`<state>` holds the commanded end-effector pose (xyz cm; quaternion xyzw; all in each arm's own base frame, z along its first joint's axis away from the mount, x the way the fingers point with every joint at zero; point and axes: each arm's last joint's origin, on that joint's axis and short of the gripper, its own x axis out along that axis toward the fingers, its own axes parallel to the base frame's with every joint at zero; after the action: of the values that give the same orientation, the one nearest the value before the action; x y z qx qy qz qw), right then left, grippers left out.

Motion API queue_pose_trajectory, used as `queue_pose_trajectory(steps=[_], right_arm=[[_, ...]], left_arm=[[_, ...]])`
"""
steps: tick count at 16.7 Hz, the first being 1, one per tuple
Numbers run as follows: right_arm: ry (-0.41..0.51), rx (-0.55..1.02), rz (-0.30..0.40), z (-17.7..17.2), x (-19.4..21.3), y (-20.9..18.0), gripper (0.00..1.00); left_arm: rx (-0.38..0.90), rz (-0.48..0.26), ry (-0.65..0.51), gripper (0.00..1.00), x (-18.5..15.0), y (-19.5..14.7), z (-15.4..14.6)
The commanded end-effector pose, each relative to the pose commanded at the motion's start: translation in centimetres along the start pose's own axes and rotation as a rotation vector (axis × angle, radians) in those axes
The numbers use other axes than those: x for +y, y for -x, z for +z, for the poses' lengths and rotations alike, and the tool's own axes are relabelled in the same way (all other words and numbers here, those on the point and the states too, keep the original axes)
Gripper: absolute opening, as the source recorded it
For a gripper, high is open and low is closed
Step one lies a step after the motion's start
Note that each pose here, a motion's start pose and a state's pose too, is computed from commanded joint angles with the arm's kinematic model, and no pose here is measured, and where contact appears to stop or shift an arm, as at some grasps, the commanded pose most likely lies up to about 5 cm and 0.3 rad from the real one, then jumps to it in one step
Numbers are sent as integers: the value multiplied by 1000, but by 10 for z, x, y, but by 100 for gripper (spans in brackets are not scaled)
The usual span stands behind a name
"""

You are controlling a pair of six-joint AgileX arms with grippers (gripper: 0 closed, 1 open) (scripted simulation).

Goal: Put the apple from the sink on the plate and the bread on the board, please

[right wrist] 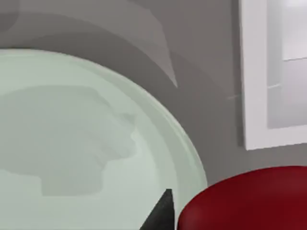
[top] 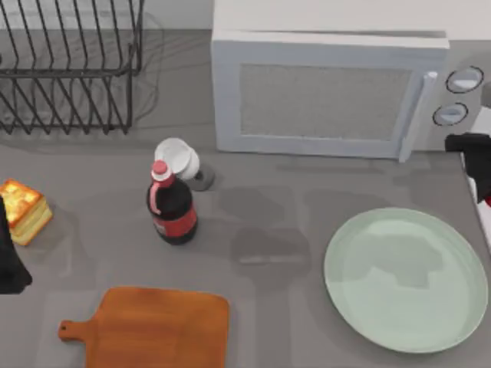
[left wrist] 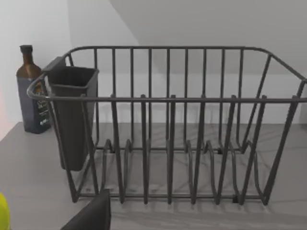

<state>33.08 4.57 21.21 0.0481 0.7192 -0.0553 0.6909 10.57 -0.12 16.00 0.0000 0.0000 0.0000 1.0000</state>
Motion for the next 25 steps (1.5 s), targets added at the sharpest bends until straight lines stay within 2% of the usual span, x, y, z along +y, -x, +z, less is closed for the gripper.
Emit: queue_pose_trajectory(steps=[8, 16, 25], right_arm=[[112, -30, 5, -61, 80, 14, 0], [136, -40, 10, -70, 92, 16, 0], [136, -40, 10, -70, 92, 16, 68]], left_arm=[[0, 0, 0, 100, 0, 0, 0], [0, 0, 0, 100, 0, 0, 0], [0, 0, 0, 100, 0, 0, 0]])
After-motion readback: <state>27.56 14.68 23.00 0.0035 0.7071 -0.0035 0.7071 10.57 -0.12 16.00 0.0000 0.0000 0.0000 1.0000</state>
